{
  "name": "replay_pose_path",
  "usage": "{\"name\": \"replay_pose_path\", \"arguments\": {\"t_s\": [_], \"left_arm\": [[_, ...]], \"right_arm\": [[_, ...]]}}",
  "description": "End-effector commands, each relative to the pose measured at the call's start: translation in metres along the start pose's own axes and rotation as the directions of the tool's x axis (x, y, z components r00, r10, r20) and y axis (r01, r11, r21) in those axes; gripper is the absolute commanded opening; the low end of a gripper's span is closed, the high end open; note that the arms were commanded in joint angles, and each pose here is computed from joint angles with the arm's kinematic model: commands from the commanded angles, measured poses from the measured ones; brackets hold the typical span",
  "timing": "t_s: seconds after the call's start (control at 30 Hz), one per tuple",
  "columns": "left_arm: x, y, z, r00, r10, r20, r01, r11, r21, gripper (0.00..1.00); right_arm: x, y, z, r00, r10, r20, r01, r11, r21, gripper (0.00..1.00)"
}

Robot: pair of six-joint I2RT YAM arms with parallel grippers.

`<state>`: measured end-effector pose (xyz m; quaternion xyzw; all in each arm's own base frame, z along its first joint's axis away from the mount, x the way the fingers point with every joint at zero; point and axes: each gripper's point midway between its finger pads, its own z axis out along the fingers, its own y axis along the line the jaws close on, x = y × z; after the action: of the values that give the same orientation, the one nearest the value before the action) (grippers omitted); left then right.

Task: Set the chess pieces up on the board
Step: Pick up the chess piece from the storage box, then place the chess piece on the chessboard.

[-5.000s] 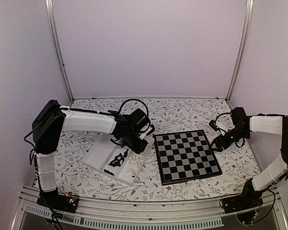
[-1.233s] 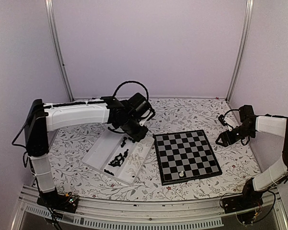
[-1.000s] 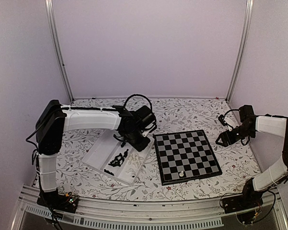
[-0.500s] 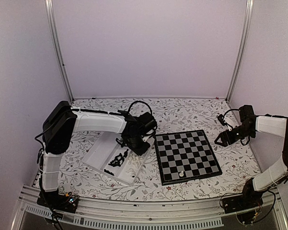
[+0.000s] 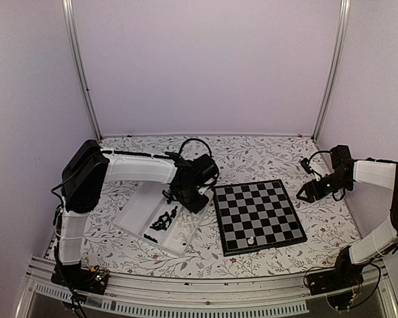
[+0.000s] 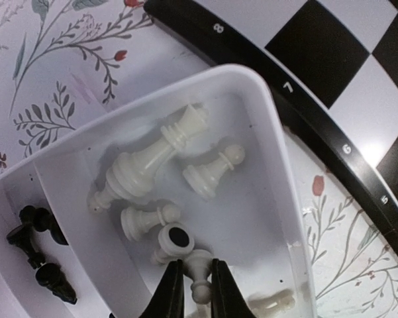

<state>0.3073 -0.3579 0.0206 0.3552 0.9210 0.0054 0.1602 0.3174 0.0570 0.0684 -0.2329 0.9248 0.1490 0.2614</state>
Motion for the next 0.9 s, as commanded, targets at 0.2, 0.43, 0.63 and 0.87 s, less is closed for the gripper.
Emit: {"name": "replay_pose_path", "arguments": {"t_s": [0.2, 0.43, 0.63, 0.87], "left_arm": [[-0.004, 0.009, -0.040, 1.000, -0.001, 0.029, 0.002, 1.000, -0.025, 0.07], [-0.003, -0.035, -0.097, 0.987, 0.096, 0.127, -0.109, 0.990, 0.095, 0.07], [0.010, -0.116, -0.102, 0.966, 0.218, 0.136, -0.248, 0.931, 0.267, 0.07], [0.015, -0.167, -0.085, 0.952, 0.279, 0.123, -0.305, 0.889, 0.343, 0.07]], "right_arm": [[0.000, 0.004, -0.001, 1.000, -0.007, 0.007, 0.007, 1.000, -0.020, 0.71], [0.000, 0.005, -0.001, 1.000, -0.007, 0.009, 0.007, 1.000, -0.026, 0.71], [0.000, 0.006, -0.001, 1.000, -0.008, 0.010, 0.008, 1.000, -0.028, 0.71], [0.000, 0.006, -0.002, 1.000, -0.007, 0.009, 0.007, 1.000, -0.030, 0.71]]}}
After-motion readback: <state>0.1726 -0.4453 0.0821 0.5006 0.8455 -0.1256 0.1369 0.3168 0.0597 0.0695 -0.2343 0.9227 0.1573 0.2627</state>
